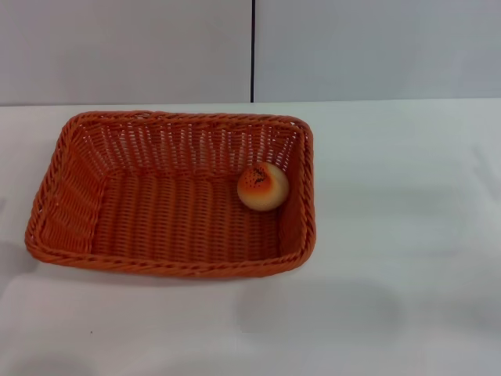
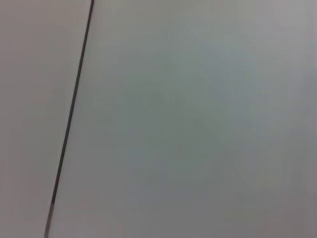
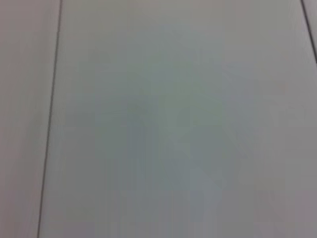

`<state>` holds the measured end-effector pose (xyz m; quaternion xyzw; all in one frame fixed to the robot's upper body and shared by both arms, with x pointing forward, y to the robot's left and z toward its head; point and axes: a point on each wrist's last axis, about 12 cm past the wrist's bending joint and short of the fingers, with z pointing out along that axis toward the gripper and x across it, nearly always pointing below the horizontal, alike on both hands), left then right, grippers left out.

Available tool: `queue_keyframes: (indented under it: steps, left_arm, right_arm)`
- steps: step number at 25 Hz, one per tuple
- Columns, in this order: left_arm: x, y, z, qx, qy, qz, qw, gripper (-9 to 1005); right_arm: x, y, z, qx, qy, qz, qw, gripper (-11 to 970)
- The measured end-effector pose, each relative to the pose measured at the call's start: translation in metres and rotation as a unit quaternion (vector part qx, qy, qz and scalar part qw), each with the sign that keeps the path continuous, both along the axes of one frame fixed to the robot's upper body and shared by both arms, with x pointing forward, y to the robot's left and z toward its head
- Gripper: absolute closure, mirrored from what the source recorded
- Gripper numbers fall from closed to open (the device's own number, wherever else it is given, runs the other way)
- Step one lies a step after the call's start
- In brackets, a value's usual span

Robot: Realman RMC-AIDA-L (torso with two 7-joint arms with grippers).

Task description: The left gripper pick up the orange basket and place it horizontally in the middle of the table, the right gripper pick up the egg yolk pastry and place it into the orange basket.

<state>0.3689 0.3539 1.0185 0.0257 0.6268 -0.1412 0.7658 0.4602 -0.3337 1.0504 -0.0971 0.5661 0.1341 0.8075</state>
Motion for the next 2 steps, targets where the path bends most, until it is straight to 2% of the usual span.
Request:
queue_keyframes:
  steps: [2]
  left_arm:
    - [-0.001, -0.0011, -0.0007, -0.006, 0.0, 0.005, 1.0, 189]
  right_arm:
    - [0.0038, 0.0034, 0.0024, 0.001, -0.009, 0.005, 1.0, 221]
